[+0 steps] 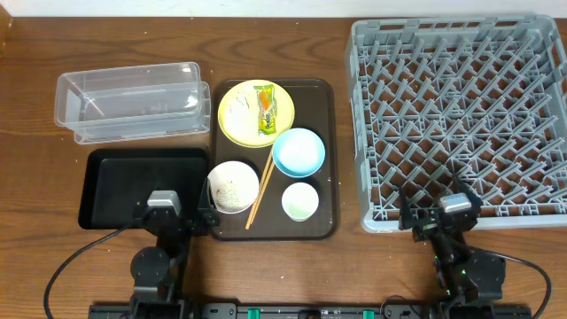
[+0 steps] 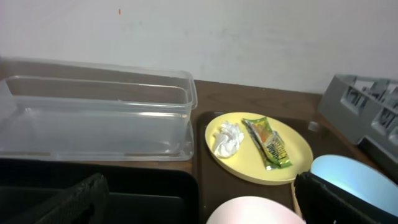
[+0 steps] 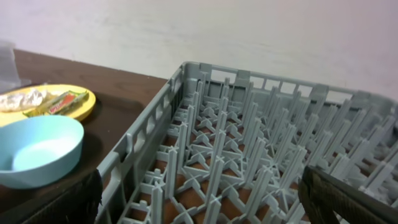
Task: Sort waste into correct bins and load items into the dishwasher rack
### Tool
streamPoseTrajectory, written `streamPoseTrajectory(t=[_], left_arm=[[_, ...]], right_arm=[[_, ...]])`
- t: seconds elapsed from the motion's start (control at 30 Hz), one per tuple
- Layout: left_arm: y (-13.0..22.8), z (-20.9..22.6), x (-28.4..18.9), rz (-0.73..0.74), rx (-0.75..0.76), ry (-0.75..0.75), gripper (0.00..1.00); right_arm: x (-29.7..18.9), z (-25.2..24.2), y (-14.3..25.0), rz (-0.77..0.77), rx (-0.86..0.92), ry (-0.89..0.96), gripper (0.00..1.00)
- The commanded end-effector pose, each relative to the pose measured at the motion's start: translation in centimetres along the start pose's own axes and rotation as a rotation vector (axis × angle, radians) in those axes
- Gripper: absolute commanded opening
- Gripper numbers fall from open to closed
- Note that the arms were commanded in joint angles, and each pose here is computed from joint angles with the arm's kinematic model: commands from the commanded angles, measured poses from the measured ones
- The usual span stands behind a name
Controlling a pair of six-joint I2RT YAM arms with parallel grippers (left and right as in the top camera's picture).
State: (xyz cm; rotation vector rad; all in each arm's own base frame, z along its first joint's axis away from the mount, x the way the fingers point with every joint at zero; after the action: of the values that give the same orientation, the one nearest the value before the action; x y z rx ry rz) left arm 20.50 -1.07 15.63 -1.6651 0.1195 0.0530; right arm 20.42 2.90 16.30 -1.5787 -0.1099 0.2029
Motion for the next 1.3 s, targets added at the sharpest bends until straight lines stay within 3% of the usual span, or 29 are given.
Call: streamPoseTrajectory(t=[0.0, 0.2, 0.4, 0.63, 0.93, 1.0, 1.13, 1.27], left_arm=[[0.7, 0.4, 0.0, 0.043, -0.077, -0.032, 0.98], [-1.1, 0.2, -0.2, 0.068, -0.077, -0.031, 0.98], [-2.9, -0.7, 0.2, 0.234, -0.077, -0.002, 0.98], [-5.1, -2.0, 2.7, 0.494, -0.095, 0.042, 0.98], [-6.2, -2.6, 4.0, 1.026, -0.124, -0.011, 0.98], [-6.3, -2.6, 4.2, 1.084, -0.128, -0.019, 0.98], [-5.9, -2.6, 4.9, 1.101, -0.130, -0.021, 0.98], [-6.9, -3.1, 6.8, 0.999, -0.136, 0.020, 0.97]], right_arm=[[-0.1, -0.8, -0.3, -0.010, 0.120, 0.064, 0.99], [-0.6, -1.5, -2.2, -0.009, 0.139, 0.120, 0.99], [-0.4, -1.6, -3.9, 0.112, 0.150, 0.132, 0.99], [1.8, -1.8, -5.4, 0.350, 0.205, 0.137, 0.99], [4.8, -2.1, -6.5, 0.744, 0.238, 0.141, 0.99], [5.2, -2.2, -6.7, 0.795, 0.243, 0.144, 0.99], [6.1, -2.0, -6.4, 0.832, 0.255, 0.129, 0.99], [6.1, -1.7, -6.5, 0.830, 0.265, 0.104, 0.99]])
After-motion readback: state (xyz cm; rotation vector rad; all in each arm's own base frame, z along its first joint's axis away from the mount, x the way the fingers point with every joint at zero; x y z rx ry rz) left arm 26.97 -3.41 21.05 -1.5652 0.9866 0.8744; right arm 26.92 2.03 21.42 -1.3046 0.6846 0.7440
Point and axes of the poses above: each gripper's point midway between its finger pads, its own x axis out along the fingers, its own z axis along the line the jaws close on, y = z × x, the point moved 4 cm from there along -x, back along the fingers, and after that the axes turned 4 degrees about x, right-handed, at the moved point
